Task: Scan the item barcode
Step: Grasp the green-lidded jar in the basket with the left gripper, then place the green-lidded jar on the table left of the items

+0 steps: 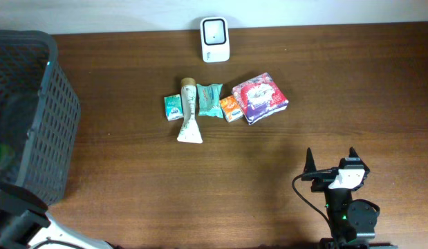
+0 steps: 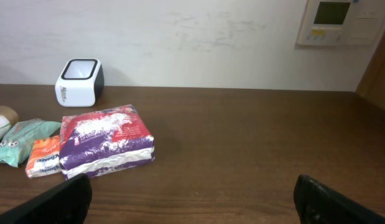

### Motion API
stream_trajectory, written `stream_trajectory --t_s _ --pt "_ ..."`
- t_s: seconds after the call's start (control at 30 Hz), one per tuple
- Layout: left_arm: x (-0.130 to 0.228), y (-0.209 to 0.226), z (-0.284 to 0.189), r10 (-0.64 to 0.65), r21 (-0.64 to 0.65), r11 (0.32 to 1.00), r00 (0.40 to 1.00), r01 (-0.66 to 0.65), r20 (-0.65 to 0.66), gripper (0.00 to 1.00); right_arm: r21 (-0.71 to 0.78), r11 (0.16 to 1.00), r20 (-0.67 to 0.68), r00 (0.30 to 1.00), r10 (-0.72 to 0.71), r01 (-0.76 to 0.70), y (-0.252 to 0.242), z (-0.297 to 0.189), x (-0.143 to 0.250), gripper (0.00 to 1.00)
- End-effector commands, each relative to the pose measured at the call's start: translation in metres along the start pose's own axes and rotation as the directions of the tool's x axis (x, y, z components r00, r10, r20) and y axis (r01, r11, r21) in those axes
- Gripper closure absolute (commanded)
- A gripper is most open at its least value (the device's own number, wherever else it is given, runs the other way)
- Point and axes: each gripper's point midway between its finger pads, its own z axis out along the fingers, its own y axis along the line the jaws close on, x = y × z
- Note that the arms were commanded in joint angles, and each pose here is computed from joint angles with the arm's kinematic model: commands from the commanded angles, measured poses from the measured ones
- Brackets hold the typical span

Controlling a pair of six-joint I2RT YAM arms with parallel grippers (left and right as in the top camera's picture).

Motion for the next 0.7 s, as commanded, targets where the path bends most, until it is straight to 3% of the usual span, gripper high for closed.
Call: stream_trajectory --t_s 0.0,0.03,0.07,0.13,0.2,0.3,0.33,0.37,0.43,0.53,0.67 --pt "-0.015 -0.037 -0.087 0.013 0.219 0.974 0.978 -0.059 0.206 0.45 -0.008 1.0 -0.002 1.0 0.008 -0.008 0.002 0.0 0.003 0.01" --pt "-0.015 -0.048 -0.108 0.017 0.28 0.956 0.968 -0.09 0.252 0.44 -0.008 1.0 -0.002 1.0 0.008 -0.008 0.002 0.0 0.003 0.01" --pt "-0.01 -0.072 -0.159 0.03 0.407 0.894 0.93 -0.189 0.366 0.44 -0.008 1.0 -0.002 1.0 0.008 -0.008 0.002 0.0 0.003 0.01" --pt "0.012 -0.099 -0.211 0.059 0.499 0.804 0.878 -0.324 0.475 0.44 -0.008 1.0 -0.002 1.0 0.008 -0.008 0.002 0.0 0.003 0.02" --pt "0.051 -0.126 -0.258 0.109 0.5 0.724 0.795 -0.475 0.596 0.45 -0.008 1.0 -0.002 1.0 0.008 -0.008 0.002 0.0 0.003 0.02" --pt "0.114 -0.178 -0.277 0.24 0.505 0.588 0.732 -0.632 0.637 0.44 -0.008 1.0 -0.002 1.0 0.008 -0.008 0.002 0.0 0.003 0.01" --pt "0.141 -0.204 -0.27 0.315 0.508 0.534 0.717 -0.676 0.622 0.44 -0.008 1.0 -0.002 1.0 0.008 -0.008 0.002 0.0 0.003 0.01" --pt "0.158 -0.221 -0.261 0.371 0.483 0.522 0.697 -0.703 0.614 0.44 -0.008 1.0 -0.002 1.0 0.008 -0.008 0.002 0.0 0.003 0.01" --pt "0.184 -0.253 -0.217 0.51 0.263 0.605 0.62 -0.751 0.597 0.44 -0.008 1.0 -0.002 1.0 0.008 -0.008 0.002 0.0 0.003 0.01" --pt "0.218 -0.278 -0.141 0.72 -0.044 0.6 0.516 -0.798 0.464 0.47 -0.008 1.0 -0.002 1.0 0.008 -0.008 0.002 0.0 0.003 0.01" --pt "0.233 -0.3 -0.014 0.845 -0.2 0.528 0.485 -0.825 0.227 0.48 -0.008 1.0 -0.002 1.0 0.008 -0.008 0.002 0.0 0.003 0.01"
